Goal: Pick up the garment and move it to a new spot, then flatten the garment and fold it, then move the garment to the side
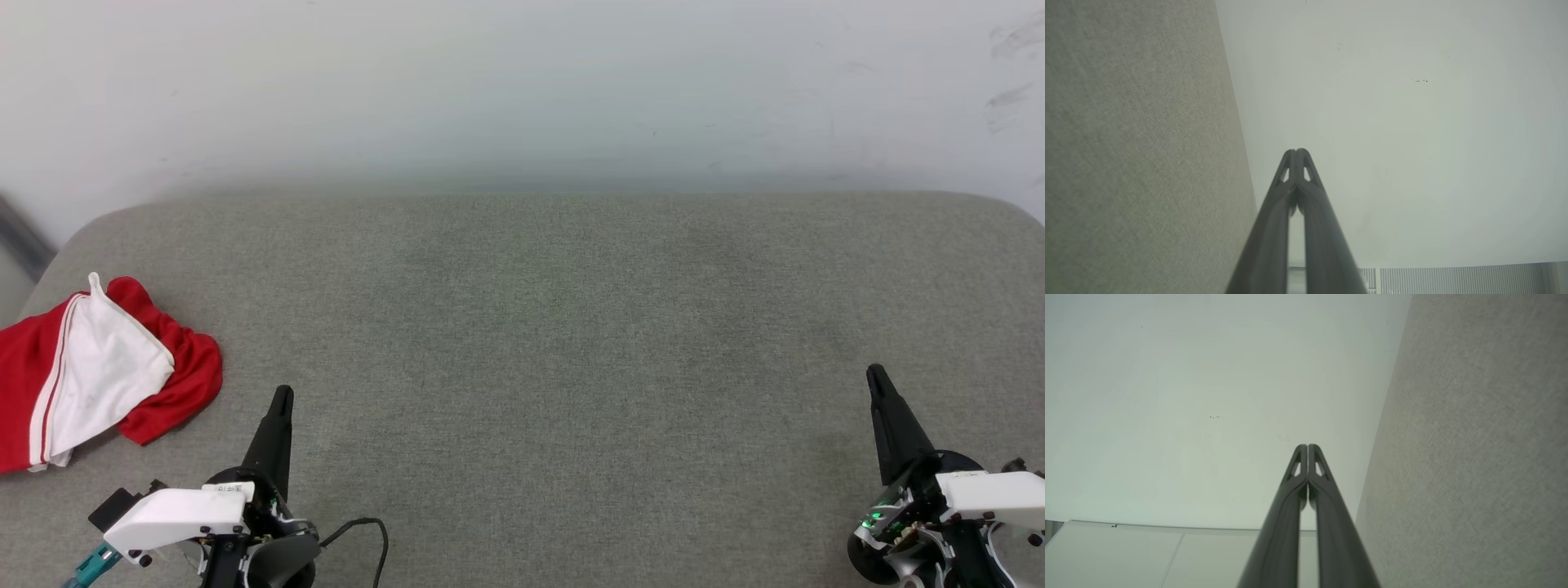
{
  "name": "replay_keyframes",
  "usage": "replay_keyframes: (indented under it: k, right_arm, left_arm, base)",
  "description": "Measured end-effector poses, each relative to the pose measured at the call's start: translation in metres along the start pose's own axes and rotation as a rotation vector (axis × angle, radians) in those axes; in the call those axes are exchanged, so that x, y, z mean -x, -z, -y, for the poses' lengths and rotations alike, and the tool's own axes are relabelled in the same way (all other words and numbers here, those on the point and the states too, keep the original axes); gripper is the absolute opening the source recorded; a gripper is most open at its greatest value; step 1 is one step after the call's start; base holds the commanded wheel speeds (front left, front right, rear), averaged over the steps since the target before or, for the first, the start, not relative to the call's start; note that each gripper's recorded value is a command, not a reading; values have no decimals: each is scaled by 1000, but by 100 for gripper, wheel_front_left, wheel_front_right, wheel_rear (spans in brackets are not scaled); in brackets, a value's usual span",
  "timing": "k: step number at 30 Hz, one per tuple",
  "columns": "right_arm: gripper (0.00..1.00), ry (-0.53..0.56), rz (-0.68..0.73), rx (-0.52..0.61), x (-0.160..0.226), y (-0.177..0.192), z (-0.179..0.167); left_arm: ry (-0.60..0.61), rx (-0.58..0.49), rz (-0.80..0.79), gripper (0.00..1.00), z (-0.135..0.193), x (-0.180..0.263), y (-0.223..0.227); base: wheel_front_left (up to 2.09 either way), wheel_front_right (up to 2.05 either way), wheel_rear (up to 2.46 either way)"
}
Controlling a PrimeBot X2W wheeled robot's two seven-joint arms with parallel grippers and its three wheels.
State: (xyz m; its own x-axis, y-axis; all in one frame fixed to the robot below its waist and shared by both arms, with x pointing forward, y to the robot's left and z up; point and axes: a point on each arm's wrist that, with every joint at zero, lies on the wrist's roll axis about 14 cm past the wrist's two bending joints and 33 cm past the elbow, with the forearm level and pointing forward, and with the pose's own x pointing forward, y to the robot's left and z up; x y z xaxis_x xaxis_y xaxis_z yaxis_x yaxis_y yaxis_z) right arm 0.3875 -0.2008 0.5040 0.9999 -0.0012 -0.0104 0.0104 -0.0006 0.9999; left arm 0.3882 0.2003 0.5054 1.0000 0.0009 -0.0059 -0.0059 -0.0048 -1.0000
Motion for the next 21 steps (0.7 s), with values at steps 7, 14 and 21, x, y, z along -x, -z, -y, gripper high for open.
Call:
replay_keyframes:
  k: [7,14,21]
  right_arm:
    - [0,0,0,0,0,0,0]
    - [0,0,0,0,0,0,0]
    - [100,27,1,-2,4,0,9]
  left_arm:
    - [0,0,0,0,0,0,0]
    - [0,0,0,0,0,0,0]
    - [-24,3,-1,100,-8,3,1]
  base:
    - [0,0,0]
    - [0,0,0]
    - [0,0,0]
